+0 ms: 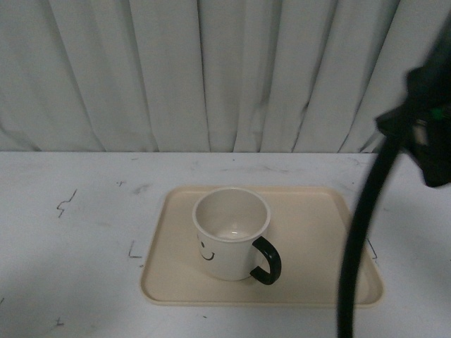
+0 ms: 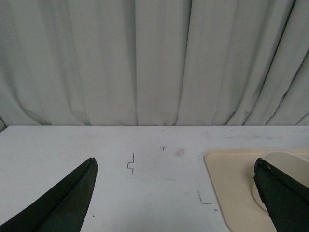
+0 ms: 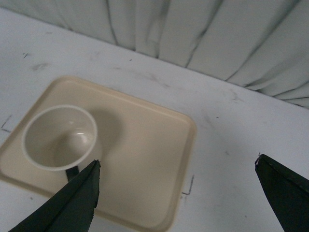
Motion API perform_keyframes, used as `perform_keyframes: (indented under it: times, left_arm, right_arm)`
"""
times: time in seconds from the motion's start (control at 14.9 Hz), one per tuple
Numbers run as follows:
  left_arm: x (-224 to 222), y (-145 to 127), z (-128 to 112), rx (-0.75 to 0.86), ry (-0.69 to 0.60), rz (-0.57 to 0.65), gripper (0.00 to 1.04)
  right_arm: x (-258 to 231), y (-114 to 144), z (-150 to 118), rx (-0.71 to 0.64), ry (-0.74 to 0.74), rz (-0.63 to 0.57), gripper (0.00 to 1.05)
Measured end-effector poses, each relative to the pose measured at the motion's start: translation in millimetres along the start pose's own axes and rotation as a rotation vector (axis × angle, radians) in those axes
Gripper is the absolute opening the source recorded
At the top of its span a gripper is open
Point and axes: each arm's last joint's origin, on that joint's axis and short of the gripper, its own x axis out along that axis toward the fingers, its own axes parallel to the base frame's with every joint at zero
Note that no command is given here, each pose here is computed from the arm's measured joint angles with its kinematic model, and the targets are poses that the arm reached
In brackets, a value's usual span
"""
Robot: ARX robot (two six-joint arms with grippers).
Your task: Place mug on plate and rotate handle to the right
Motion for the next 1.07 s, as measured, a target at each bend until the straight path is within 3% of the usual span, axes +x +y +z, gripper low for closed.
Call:
perform_keyframes:
  times: [0.2, 0.27, 0.54, 0.87, 1.07]
  left_arm:
    - [0.0, 0.0, 0.0, 0.000, 0.000, 0.000, 0.98]
    - [0.0, 0.0, 0.0, 0.000, 0.000, 0.000, 0.98]
    - [0.0, 0.0, 0.0, 0.000, 0.000, 0.000, 0.98]
    - [0.0, 0.0, 0.0, 0.000, 0.000, 0.000, 0.98]
    - [0.0, 0.0, 0.0, 0.000, 0.000, 0.000, 0.98]
  right_arm:
    - [59.5, 23.1, 37.2, 0.030, 0.240, 0.148, 0.98]
    - [81.2, 23.8, 41.3, 0.062, 0.317, 0.146, 0.98]
    - [135.7, 14.3, 27.4, 0.164, 0.433, 0.117, 0.98]
    - [169.8, 40.1, 15.9, 0.172, 0.447, 0.254, 0.98]
    - [185.5, 54.6, 6.5, 0.122, 0.528, 0.270, 0.98]
